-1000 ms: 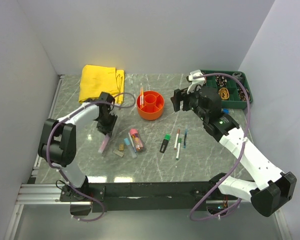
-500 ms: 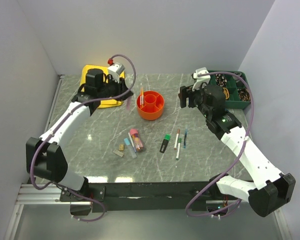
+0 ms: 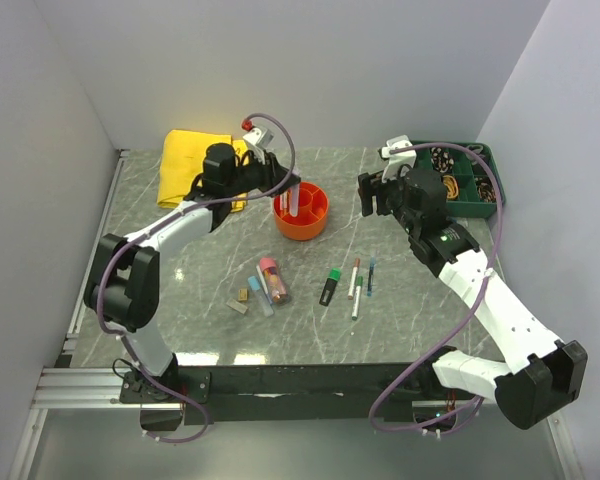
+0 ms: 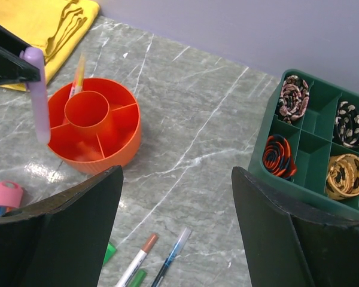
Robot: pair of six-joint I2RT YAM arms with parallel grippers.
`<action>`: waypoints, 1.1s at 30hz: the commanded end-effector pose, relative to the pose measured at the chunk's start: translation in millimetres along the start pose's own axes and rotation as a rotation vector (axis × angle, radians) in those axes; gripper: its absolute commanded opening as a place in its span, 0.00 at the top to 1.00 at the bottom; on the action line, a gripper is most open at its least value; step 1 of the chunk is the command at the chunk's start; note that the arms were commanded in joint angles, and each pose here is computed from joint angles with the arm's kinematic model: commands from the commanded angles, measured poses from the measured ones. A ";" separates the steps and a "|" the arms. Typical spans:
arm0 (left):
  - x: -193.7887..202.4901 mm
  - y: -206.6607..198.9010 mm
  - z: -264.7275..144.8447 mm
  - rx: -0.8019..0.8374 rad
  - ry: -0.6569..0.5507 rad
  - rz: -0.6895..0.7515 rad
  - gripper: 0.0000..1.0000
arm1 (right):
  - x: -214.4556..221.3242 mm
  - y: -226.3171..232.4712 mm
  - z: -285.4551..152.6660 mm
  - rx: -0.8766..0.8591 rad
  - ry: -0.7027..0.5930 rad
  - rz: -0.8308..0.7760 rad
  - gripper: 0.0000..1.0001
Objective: Sort the stationery into containers
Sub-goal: Place the pen in the storage box.
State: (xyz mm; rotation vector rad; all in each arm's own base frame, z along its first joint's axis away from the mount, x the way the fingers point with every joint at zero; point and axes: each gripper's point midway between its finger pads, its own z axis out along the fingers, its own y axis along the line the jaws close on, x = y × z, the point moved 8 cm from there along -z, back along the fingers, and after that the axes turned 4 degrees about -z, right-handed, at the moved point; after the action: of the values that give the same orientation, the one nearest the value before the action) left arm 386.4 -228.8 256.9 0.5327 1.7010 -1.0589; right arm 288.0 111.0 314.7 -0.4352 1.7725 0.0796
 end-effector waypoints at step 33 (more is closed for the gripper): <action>7.0 -16.5 -25.9 -0.090 -0.015 0.213 0.43 | 19.6 3.0 1.3 -0.017 0.017 -0.005 0.19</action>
State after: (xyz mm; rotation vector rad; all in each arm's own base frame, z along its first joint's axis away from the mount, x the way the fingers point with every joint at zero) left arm 374.0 -228.0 208.9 0.6199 1.7532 -0.8930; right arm 285.4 110.6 282.5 -0.4697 1.8462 0.0738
